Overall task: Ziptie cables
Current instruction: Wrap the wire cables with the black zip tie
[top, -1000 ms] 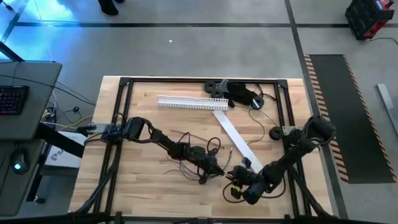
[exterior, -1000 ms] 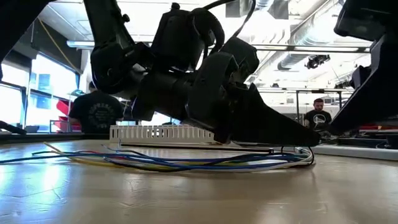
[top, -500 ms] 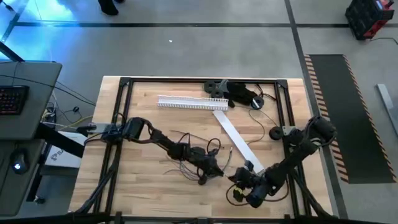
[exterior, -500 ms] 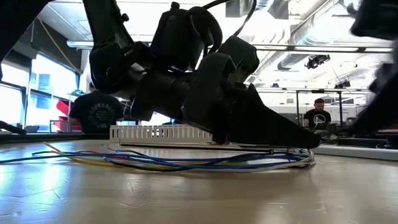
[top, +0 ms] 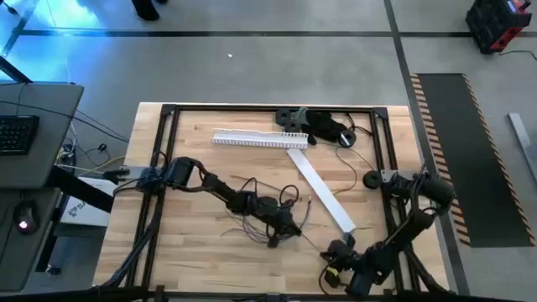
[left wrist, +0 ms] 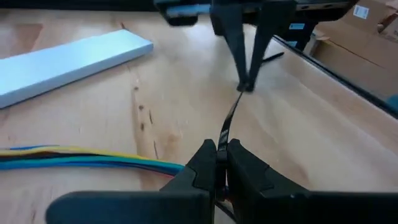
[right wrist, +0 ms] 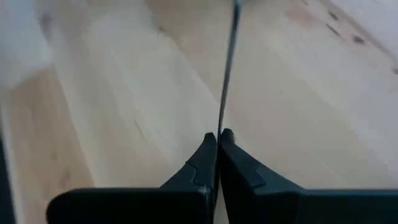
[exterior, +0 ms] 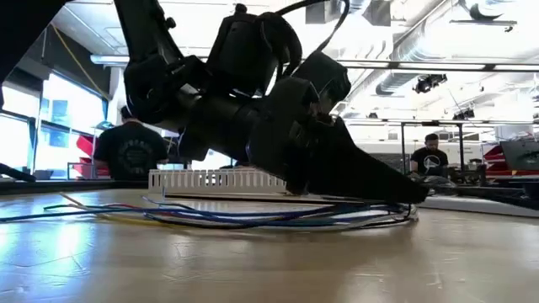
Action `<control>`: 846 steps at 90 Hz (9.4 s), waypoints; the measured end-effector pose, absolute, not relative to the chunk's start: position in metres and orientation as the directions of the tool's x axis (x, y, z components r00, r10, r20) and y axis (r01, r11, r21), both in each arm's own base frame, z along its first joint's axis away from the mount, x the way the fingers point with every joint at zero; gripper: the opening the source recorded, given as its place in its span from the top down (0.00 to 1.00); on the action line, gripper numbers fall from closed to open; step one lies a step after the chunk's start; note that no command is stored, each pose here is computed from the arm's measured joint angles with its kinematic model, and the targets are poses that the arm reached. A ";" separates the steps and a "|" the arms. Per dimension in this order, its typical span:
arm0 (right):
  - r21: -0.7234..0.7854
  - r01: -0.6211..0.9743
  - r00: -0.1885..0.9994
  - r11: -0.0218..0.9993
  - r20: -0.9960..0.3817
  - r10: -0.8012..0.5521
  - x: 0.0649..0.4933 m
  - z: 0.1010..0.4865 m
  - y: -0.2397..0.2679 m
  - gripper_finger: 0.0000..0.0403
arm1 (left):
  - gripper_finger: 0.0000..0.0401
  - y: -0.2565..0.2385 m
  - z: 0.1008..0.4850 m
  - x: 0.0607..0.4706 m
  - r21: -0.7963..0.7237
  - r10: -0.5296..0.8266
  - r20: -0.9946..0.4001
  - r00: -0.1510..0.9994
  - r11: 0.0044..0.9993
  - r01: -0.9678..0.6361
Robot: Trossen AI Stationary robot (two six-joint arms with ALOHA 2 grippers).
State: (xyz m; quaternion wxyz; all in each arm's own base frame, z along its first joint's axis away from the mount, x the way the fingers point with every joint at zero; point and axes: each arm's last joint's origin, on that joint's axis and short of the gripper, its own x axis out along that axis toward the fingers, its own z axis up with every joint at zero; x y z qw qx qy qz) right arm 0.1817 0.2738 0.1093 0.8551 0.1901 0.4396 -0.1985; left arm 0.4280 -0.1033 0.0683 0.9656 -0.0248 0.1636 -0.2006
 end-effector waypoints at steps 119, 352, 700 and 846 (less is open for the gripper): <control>0.222 0.377 0.771 0.899 -0.613 -0.172 0.231 0.104 0.204 0.94 | 0.99 -0.102 0.067 0.428 -0.100 -0.369 -0.325 0.871 0.929 0.356; 0.161 0.399 0.413 0.903 -0.911 -0.020 0.322 0.123 0.091 0.99 | 0.82 -0.131 0.131 0.328 0.489 0.261 -0.421 0.869 0.872 -0.024; 0.086 0.261 0.701 0.961 -0.702 -0.128 0.293 0.076 0.129 0.72 | 1.00 -0.154 0.167 0.326 0.205 0.064 -0.537 0.841 0.977 0.056; 0.475 0.356 0.781 0.805 -0.624 0.023 0.298 0.121 0.125 1.00 | 0.70 -0.181 0.084 0.334 0.546 0.334 -0.420 0.844 0.836 -0.059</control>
